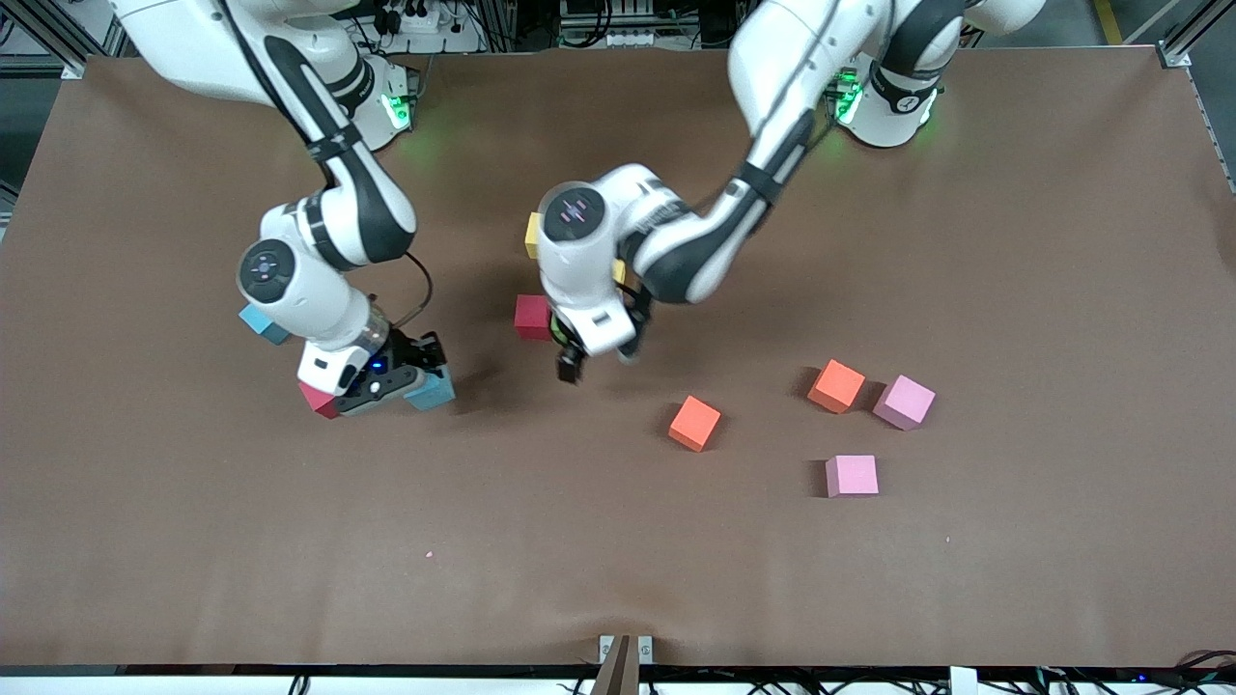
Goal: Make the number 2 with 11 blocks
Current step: 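Carry the cyan cube to the shape while the left gripper grasps orange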
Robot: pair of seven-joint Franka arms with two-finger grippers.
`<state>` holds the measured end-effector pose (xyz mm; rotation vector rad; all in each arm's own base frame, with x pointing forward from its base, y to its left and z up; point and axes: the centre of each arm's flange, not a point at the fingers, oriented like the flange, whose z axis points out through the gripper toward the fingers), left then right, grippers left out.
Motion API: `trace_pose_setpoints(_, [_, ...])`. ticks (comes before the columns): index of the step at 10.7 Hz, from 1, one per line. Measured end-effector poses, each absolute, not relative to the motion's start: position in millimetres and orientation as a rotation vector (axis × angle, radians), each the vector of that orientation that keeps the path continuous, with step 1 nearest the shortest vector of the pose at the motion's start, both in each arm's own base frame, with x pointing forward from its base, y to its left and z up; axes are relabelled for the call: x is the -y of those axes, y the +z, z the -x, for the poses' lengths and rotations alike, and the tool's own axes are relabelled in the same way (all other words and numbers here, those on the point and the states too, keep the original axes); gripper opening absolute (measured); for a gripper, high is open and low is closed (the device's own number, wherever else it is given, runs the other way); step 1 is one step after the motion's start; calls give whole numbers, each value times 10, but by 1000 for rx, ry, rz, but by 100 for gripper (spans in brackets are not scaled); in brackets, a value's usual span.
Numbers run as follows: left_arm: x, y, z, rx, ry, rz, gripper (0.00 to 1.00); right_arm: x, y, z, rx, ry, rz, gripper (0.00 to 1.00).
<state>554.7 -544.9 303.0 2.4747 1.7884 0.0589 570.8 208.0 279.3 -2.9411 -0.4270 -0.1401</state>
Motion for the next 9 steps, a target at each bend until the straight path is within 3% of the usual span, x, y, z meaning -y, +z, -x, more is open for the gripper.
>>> trace_pose_setpoints(5, [4182, 2915, -6430, -1787, 43, -2567, 100, -3060, 2538, -5633, 29, -58, 2941, 53])
trace_pose_setpoints(9, [3936, 2642, -6519, -1799, 11, -2606, 100, -3291, 2227, -5607, -45, -20, 2977, 53])
